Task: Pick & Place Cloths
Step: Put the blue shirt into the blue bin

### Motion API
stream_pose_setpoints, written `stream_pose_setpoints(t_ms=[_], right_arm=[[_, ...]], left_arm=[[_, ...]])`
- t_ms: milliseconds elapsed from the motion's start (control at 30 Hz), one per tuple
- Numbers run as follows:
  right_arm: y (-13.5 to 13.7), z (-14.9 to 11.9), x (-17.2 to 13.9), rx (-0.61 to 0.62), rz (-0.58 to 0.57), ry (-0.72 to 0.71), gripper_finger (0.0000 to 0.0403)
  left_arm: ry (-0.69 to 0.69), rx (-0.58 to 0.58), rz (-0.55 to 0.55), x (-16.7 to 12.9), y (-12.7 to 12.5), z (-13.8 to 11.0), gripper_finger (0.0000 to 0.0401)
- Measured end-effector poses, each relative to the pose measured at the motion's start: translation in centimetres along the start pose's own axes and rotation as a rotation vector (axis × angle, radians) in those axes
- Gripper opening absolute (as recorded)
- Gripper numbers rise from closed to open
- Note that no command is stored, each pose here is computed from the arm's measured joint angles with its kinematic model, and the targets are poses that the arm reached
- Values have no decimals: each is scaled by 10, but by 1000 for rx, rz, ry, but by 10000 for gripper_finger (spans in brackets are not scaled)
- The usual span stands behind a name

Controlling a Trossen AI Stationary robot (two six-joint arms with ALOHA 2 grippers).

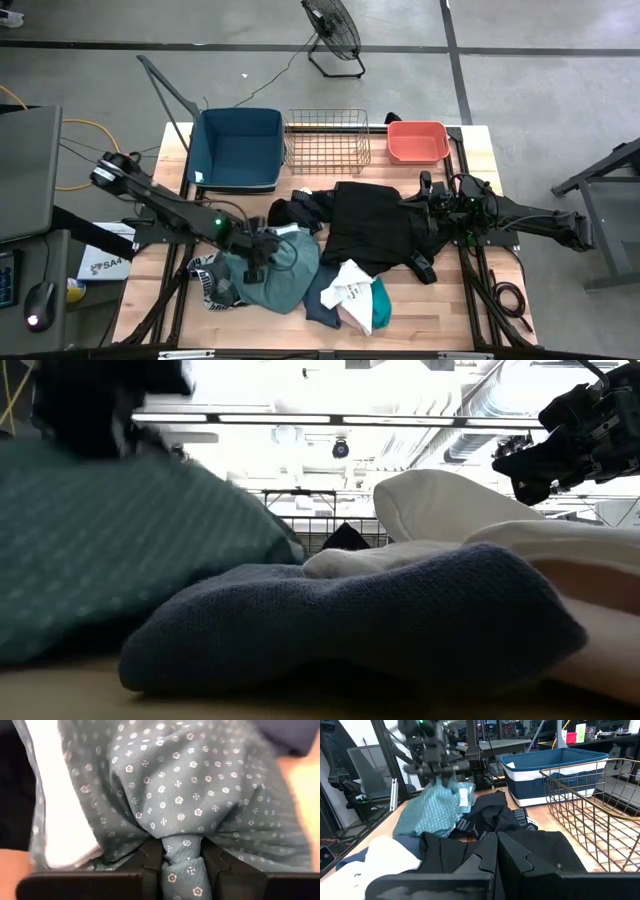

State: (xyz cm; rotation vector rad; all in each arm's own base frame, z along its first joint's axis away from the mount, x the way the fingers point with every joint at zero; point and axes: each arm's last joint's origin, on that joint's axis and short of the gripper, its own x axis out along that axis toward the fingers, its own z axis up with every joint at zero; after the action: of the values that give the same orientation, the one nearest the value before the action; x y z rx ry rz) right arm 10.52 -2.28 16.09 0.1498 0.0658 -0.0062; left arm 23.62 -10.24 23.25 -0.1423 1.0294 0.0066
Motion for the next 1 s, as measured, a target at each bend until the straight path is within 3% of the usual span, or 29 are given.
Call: stream_pose_setpoints(t_ms=[367,633,833,1000], right_arm=[[0,0,0,0,0,0,4],[0,0,0,0,0,0,4],[0,0,0,0,0,0,4],[0,0,0,0,0,0,4]], left_arm=[[-111,9,89,-114,-3,52,60],[-301,74,158,-197,4,77,60],[-430,219,89,-249,8,85,60],[-523,419,0,-291,13,82,60]])
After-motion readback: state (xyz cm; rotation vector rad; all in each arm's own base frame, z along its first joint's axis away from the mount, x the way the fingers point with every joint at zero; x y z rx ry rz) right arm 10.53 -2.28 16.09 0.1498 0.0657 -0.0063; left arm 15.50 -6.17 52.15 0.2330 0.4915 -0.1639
